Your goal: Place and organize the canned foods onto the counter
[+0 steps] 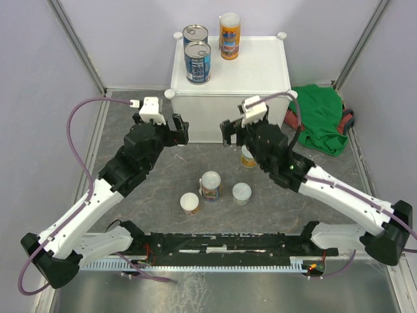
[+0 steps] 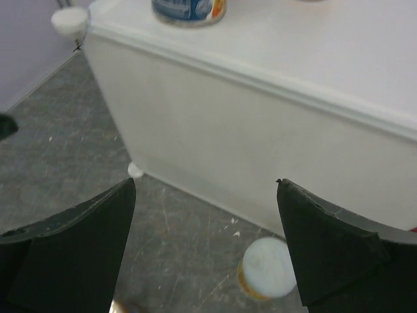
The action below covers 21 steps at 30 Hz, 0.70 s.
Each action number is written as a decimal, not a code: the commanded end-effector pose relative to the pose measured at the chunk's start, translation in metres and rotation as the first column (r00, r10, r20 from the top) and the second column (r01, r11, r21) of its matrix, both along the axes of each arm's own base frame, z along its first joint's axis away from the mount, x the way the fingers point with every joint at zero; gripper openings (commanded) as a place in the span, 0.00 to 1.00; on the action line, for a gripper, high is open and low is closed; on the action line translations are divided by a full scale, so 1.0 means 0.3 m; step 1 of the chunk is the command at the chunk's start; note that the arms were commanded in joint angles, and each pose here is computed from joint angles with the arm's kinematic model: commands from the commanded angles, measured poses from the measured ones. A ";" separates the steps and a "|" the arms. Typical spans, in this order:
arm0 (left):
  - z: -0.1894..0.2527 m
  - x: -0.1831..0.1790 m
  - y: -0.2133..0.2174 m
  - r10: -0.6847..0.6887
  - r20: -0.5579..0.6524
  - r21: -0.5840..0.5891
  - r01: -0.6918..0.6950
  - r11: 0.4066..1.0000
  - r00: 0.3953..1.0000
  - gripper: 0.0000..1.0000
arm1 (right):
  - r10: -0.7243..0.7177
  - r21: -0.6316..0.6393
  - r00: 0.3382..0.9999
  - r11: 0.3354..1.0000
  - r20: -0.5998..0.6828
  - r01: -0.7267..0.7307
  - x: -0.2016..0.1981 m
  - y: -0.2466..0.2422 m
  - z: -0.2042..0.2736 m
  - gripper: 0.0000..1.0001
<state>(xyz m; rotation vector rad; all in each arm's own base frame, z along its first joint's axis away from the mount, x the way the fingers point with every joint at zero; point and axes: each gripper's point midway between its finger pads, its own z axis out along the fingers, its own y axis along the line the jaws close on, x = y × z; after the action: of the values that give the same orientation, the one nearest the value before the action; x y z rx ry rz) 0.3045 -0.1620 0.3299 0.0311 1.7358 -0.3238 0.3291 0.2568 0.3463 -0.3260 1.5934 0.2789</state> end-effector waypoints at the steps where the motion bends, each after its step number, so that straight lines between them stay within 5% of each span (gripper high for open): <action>1: -0.003 -0.016 0.022 0.038 -0.010 -0.048 -0.039 0.998 0.999 0.99 | 0.001 0.050 0.997 0.999 -0.079 0.003 -0.130 -0.013 -0.120 0.96; 11: -0.024 -0.025 0.038 0.049 -0.015 -0.039 -0.050 0.998 0.999 0.99 | 0.129 0.014 0.973 0.992 -0.191 -0.128 -0.384 0.074 -0.385 0.95; 21: -0.048 -0.009 0.019 0.040 -0.023 -0.031 -0.040 0.999 0.999 0.99 | 0.187 0.004 0.955 0.982 -0.232 -0.191 -0.505 0.137 -0.526 0.97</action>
<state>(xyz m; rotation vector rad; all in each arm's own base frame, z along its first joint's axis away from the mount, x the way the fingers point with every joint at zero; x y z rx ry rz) 0.2980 -0.1532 0.3081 0.0050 1.7843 -0.2970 0.1791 0.2924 0.1867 -0.5637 1.8134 0.4163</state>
